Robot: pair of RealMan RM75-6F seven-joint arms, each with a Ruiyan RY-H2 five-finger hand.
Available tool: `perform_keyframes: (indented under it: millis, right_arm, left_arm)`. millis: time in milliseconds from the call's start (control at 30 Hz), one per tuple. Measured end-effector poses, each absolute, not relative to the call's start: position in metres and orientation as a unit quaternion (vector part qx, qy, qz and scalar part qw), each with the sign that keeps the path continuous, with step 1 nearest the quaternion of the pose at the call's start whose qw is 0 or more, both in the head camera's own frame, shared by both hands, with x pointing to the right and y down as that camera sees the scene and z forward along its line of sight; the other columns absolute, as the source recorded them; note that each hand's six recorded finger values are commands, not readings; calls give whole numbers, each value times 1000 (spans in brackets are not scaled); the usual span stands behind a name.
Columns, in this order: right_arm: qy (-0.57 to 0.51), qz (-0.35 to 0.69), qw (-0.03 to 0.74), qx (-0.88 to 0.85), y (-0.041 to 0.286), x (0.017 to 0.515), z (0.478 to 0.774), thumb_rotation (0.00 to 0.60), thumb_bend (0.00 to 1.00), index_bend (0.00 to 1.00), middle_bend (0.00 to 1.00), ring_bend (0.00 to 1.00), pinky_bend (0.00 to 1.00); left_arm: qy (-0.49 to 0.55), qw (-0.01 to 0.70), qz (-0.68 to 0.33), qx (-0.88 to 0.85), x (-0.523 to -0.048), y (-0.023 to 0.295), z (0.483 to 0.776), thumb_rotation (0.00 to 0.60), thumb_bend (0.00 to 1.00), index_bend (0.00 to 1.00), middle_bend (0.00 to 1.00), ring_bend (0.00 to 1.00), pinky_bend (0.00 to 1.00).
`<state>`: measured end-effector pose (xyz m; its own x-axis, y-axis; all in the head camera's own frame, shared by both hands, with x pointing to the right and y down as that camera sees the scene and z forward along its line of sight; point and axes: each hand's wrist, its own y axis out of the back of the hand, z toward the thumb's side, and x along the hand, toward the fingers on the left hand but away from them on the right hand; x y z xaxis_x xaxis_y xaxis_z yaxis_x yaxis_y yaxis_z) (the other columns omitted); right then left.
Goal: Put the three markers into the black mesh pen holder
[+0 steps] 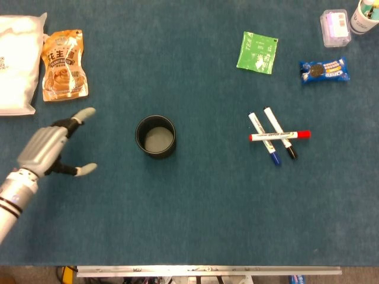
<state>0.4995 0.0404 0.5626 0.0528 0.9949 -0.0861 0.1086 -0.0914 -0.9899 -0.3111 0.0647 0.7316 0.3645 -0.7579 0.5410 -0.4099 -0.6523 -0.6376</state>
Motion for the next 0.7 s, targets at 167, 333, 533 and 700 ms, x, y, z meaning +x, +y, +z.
perform_keyframes:
  millis: [167, 333, 533, 700]
  right_arm:
    - [-493, 483, 457, -561, 42, 502, 564, 600, 214, 242, 344, 230, 269]
    - [-495, 485, 456, -559, 42, 505, 564, 600, 214, 242, 344, 230, 268]
    - [-496, 487, 454, -558, 43, 508, 564, 600, 215, 242, 344, 230, 269]
    - [-498, 490, 451, -555, 44, 513, 564, 600, 216, 242, 344, 230, 269]
  left_arm:
    - [360, 178, -404, -822, -290, 62, 748, 531, 179, 0, 99, 176, 186]
    - [357, 162, -380, -838, -268, 57, 761, 530, 178, 0, 99, 167, 186]
    - [350, 151, -365, -850, -250, 54, 770, 531, 177, 0, 99, 165, 186]
    - [348, 141, -359, -854, -240, 50, 777, 526, 177, 0, 103, 165, 186]
